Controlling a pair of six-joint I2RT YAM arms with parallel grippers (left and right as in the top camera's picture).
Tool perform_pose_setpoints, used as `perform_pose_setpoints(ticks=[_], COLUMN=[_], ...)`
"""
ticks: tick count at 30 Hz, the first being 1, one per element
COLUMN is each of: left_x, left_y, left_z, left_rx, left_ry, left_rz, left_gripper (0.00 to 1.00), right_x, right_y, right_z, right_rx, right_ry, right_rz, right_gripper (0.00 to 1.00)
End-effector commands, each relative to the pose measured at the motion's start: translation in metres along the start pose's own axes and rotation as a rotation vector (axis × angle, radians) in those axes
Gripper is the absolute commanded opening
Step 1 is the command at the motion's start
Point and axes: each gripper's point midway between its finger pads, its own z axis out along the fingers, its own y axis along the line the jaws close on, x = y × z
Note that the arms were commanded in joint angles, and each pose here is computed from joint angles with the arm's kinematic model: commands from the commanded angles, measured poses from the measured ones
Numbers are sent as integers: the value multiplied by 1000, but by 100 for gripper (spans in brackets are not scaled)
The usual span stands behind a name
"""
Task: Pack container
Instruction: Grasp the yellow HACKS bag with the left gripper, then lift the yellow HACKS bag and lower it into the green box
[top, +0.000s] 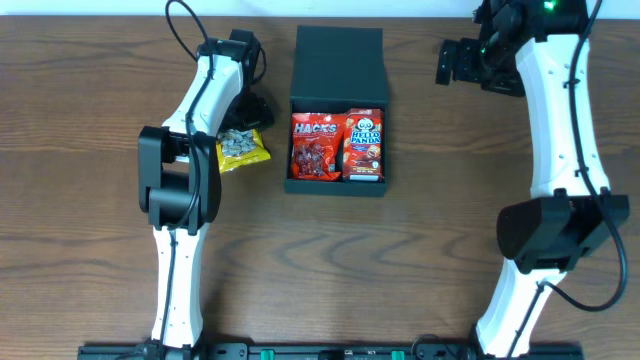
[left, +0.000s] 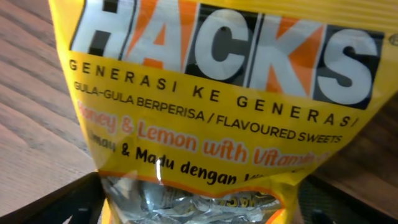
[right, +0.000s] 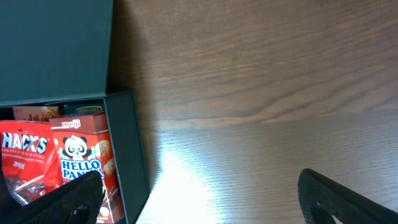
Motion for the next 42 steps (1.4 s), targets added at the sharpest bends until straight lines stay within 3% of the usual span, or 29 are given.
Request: perform_pose_setpoints(ticks=[1, 4, 6, 12, 16, 24, 33, 38, 42], left_x=[4, 4, 5, 5, 7, 6, 6, 36, 73], left_y=[4, 4, 3, 3, 4, 7, -26, -62, -95], left_z=[18, 18, 18, 18, 17, -12, -119, -168, -178], left_rx=[-29, -29, -26, -23, -28, -46, 73, 151, 166], left_ry=[36, 36, 37, 39, 46, 30, -160, -255, -258], left_rz=[10, 10, 10, 10, 10, 18, 60, 157, 275], left_gripper=[84, 58, 45, 29, 6, 6, 6, 6, 6], right_x=[-5, -5, -5, -5, -5, -8, -8, -10, -11], right_y=[-3, -4, -4, -4, -3, -3, -6, -16, -31], right_z=[-10, -10, -10, -10, -10, -10, -10, -10, -11], right_rx=[-4, -4, -4, -4, -4, -6, -4, 3, 14], right_ry=[-29, -29, -29, -29, -30, -40, -41, -42, -36], right_rz=[-2, -2, -2, -9, -9, -9, -7, 16, 47], right_gripper=[99, 99, 99, 99, 99, 99, 99, 99, 99])
